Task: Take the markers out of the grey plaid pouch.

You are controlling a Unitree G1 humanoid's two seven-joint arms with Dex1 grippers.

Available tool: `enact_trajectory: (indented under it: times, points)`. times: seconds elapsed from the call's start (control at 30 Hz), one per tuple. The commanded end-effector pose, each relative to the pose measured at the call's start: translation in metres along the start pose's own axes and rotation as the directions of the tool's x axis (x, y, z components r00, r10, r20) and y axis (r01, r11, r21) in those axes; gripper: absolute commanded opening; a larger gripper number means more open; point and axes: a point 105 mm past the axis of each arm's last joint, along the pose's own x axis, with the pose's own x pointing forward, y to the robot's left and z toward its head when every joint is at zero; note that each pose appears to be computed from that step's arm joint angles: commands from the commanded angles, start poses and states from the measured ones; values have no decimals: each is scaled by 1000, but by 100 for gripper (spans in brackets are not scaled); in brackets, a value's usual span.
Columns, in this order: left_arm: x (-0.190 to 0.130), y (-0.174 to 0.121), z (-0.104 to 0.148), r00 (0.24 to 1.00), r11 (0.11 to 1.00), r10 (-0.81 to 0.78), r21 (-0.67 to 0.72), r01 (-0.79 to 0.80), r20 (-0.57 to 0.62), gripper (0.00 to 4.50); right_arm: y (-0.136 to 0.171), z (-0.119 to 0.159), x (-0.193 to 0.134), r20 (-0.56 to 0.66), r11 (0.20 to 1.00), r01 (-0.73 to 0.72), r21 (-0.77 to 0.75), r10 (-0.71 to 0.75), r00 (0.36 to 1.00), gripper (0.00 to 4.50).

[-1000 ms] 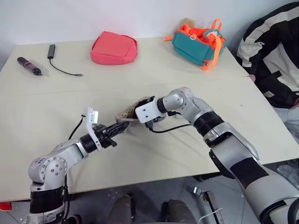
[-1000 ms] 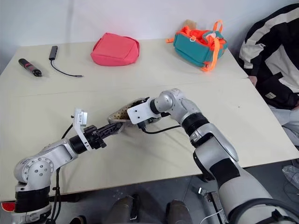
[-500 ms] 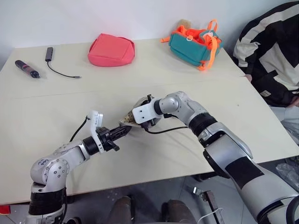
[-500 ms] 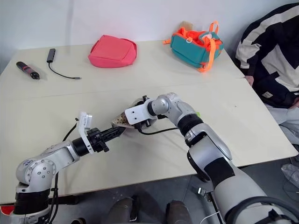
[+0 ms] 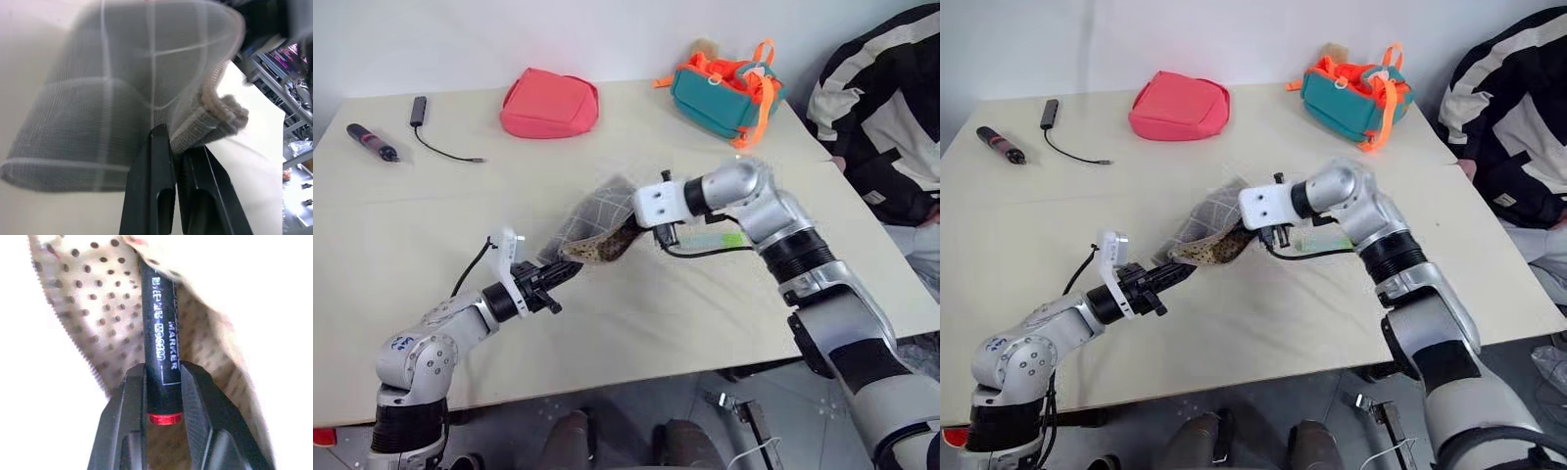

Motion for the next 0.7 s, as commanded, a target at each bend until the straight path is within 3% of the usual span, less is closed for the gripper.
enact_trajectory:
  times: [0.03,0.13,0.3,0.37,0.47,0.57,0.7]
  points:
    - [-1,4,0,1000,999,24,28,-24,-6,0,-8,21,-18,104,999,33,35,-37,994,63]
    - [1,13,11,997,997,64,42,-66,50,0,5,18,-23,100,998,-18,65,11,995,63]
    - [2,15,25,990,997,67,38,-72,123,0,34,-4,-20,-7,991,-100,89,101,995,63]
    - [1,14,29,988,997,59,37,-65,146,0,31,-16,-21,-92,997,-72,37,75,993,63]
    - [0,11,31,989,998,38,41,-45,145,0,11,-22,-19,-120,999,38,25,-35,992,63]
    - [2,1,35,987,999,-9,38,3,161,0,15,-32,-16,-172,1000,5,-11,-6,985,63]
    - [-2,22,31,987,972,114,195,-134,111,0,21,2,-20,40,995,-36,89,32,999,62]
